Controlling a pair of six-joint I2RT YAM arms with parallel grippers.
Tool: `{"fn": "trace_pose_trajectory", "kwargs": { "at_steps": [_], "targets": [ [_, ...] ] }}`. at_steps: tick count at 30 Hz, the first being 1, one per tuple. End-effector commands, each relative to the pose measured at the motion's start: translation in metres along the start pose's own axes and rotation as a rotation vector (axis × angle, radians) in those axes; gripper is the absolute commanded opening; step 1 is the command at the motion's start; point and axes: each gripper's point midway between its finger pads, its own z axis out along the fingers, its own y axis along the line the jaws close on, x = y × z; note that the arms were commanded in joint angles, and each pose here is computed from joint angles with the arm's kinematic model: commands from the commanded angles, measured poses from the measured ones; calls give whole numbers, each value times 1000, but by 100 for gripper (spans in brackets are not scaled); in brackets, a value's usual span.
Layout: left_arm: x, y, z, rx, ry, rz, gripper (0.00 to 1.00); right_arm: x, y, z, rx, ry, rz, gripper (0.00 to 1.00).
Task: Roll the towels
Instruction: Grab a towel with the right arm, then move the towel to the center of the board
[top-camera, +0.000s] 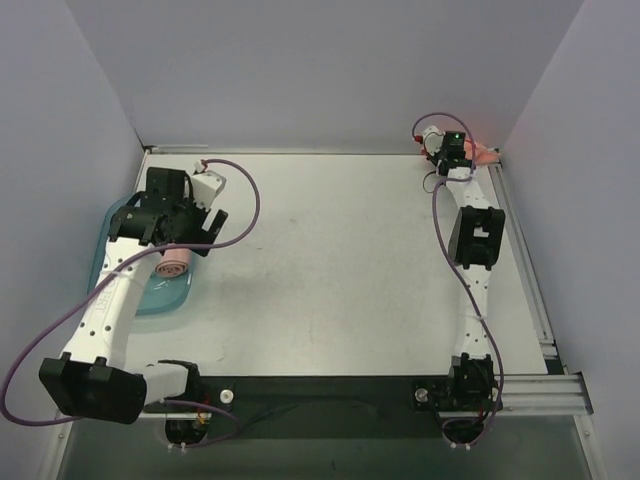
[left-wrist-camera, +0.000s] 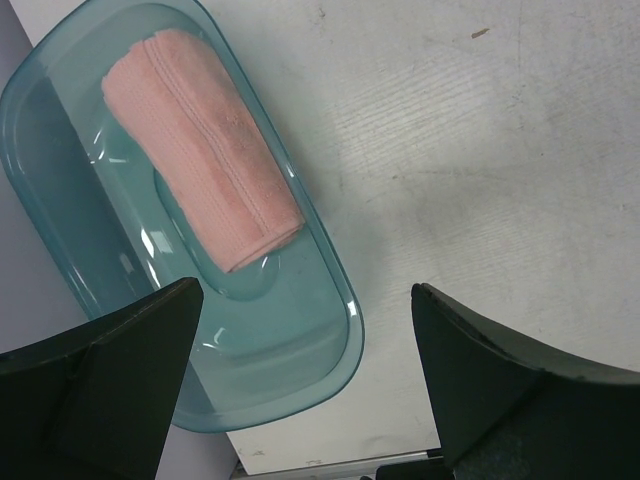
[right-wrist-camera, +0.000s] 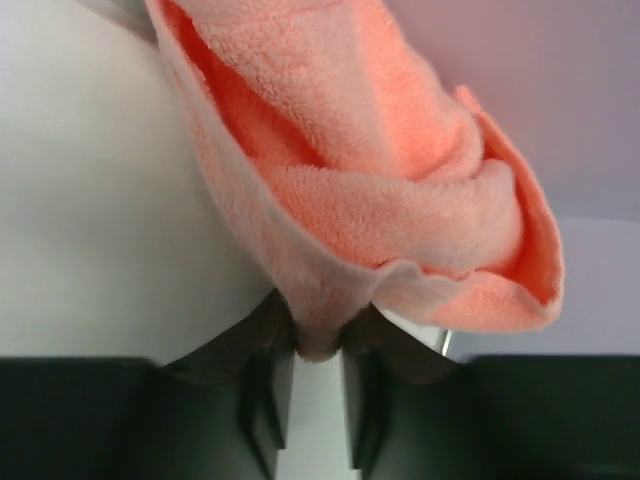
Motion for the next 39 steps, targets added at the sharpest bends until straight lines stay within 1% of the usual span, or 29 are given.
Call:
{"fn": "trace_pose_trajectory", "kwargs": {
  "at_steps": [1,2,3,4,6,7,9,10,12,13,15,16,18,19,21,22,24,25,26,27,28,29,30,32,33,35,36,38,39],
  "targets": [
    [-15,5,-3,-8,-46,-63,97,-13,-4,-10,-27,-25,-14,19],
    [-16,5,-5,1,-54,-101,97,-22,1,-17,-46,-41,-10,14],
    [-20,4,-6,10,-68,-114,97,-22,8,-21,-70,-39,-17,1],
    [-22,2,-8,23,-79,-123,97,-36,-1,-35,-66,-67,-16,0],
    [-27,-4,-10,56,-101,-149,97,-46,-3,-50,-71,-76,1,0],
    [-30,-4,-14,62,-115,-154,97,-60,-11,-66,-86,-111,19,0],
    [-36,-10,-18,96,-141,-168,97,-72,-19,-88,-99,-129,85,0],
    [-38,-11,-22,103,-157,-174,97,-79,-31,-110,-100,-139,112,0],
    [-44,-16,-29,131,-196,-183,97,-87,-29,-135,-146,-160,166,0],
    [-44,-18,-30,142,-204,-184,97,-86,-29,-157,-166,-158,171,0],
    [-48,-23,-37,165,-241,-183,97,-84,-26,-180,-198,-161,196,0],
    [-49,-25,-39,176,-252,-183,97,-79,-24,-201,-223,-148,207,0],
    [-50,-28,-44,189,-275,-197,97,-89,-8,-228,-296,-166,220,0],
    [-52,-29,-46,196,-286,-211,97,-90,-4,-256,-342,-153,251,0],
    [-53,-32,-51,209,-312,-217,97,-88,15,-290,-453,-129,284,0],
    [-54,-35,-52,225,-322,-219,97,-96,11,-316,-467,-153,322,0],
    [-53,-39,-50,242,-340,-234,97,-103,34,-348,-548,-159,335,0],
    [-57,-44,-55,266,-376,-228,97,-109,38,-378,-581,-184,378,0],
    [-57,-47,-55,281,-386,-223,97,-115,51,-396,-622,-204,385,0],
    [-53,-52,-54,296,-395,-220,97,-110,70,-406,-674,-188,396,0],
    [-56,-52,-54,299,-417,-223,97,-117,74,-436,-729,-246,420,0],
    [-57,-56,-56,316,-434,-221,97,-121,89,-453,-782,-248,447,0],
    [-57,-58,-59,323,-454,-216,97,-111,109,-458,-831,-208,468,0],
    [-56,-69,-61,376,-480,-191,97,-103,126,-474,-880,-189,506,0],
    [-56,-73,-64,397,-494,-168,97,-85,143,-466,-893,-140,511,0],
    [-51,-82,-64,441,-501,-127,97,-61,154,-461,-859,-100,493,0],
    [-50,-90,-68,487,-514,-107,97,-39,168,-456,-869,-57,469,0],
    [-42,-99,-64,520,-510,-77,97,-25,184,-457,-916,-36,442,0],
    [-40,-104,-66,547,-517,-67,97,-19,193,-458,-950,-29,418,7]
  ]
}}
